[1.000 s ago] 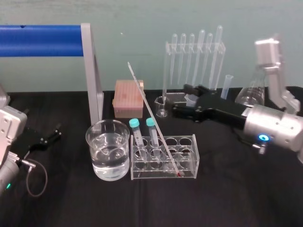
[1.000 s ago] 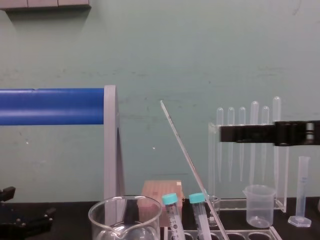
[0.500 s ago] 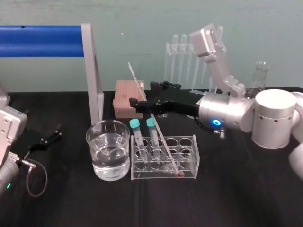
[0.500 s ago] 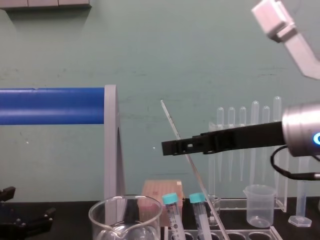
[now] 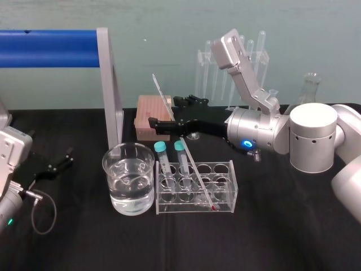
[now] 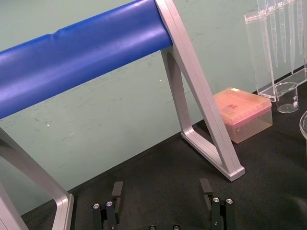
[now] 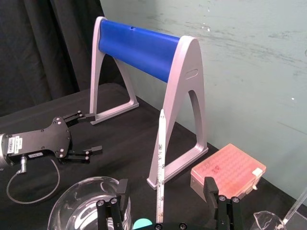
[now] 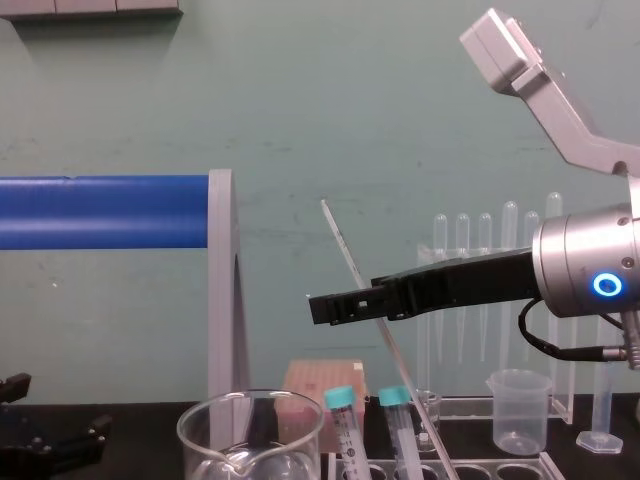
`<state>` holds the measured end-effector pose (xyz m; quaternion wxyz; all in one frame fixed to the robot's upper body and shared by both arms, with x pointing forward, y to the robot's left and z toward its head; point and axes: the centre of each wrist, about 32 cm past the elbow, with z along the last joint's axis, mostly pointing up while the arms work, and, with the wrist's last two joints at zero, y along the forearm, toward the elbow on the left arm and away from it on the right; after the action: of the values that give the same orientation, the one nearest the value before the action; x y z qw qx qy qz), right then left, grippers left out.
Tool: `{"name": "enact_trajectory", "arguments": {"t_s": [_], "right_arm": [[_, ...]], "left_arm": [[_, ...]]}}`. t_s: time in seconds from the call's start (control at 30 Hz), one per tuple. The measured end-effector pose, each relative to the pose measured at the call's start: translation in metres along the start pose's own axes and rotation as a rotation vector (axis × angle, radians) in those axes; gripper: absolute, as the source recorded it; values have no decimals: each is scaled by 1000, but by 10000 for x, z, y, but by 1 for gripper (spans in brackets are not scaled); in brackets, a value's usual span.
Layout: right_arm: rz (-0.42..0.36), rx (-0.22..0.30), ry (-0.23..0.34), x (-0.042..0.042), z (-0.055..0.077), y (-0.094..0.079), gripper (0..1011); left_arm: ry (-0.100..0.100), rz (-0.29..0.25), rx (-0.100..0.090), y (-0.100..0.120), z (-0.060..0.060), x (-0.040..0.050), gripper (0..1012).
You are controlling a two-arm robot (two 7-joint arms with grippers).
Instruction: Hold the thermometer with one hand and immerse one end into the beaker, then reinsert it into the test tube rack.
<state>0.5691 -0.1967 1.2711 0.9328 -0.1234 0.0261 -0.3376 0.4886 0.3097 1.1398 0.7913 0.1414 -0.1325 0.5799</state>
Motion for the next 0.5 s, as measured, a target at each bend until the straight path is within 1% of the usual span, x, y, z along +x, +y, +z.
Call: {"name": "enact_trajectory", "arguments": {"t_s": [0.3,0.5], "right_arm": [[0,2,1,1,0,-6,995],[1,4,2,1,1,-9,840]], "left_arm": [[0,0,0,0,0,0,1008],[0,0,0,0,0,0,1008]]}}
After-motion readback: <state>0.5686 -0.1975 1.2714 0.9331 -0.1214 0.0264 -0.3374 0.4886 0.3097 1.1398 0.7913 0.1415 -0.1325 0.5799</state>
